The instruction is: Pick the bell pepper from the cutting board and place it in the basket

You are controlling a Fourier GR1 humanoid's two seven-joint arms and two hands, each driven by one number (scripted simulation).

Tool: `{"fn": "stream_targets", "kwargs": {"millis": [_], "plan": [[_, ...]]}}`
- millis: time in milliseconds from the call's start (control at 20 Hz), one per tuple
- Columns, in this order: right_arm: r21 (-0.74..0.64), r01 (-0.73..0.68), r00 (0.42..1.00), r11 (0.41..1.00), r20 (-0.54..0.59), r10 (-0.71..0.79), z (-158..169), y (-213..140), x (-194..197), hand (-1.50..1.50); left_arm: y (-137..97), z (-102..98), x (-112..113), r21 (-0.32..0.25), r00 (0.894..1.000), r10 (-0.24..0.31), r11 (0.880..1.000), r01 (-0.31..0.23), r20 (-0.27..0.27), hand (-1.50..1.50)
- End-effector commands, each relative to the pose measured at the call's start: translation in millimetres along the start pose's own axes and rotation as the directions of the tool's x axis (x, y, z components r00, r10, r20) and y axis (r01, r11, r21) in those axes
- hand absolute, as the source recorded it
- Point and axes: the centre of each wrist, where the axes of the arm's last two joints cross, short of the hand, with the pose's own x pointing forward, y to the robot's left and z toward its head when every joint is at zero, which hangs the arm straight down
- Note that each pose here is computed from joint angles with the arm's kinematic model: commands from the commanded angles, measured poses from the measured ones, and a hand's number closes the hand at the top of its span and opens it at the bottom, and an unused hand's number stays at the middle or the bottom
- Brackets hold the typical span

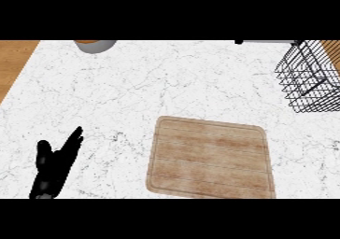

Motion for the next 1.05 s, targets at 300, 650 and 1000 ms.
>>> {"fn": "stream_targets", "kwargs": {"millis": [300,650,1000], "plan": [[-0.061,0.002,0.998,0.998,0.056,0.001,-2.6,-30.8,-13.9,-1.50,8.7,-1.1,5.9,-0.006,0.998,0.006,1.000,-0.006,-0.064,0.00],[-0.151,0.187,0.982,0.971,0.016,-0.187,1.6,-84.2,-20.2,-1.50,-6.0,0.1,-8.5,0.000,0.998,0.018,1.000,-0.018,-0.067,0.00],[-0.221,0.159,0.982,0.962,-0.063,-0.177,32.9,-136.2,-65.1,-1.50,-11.0,9.8,-20.7,-0.004,0.997,0.026,1.000,-0.026,-0.069,0.00]]}}
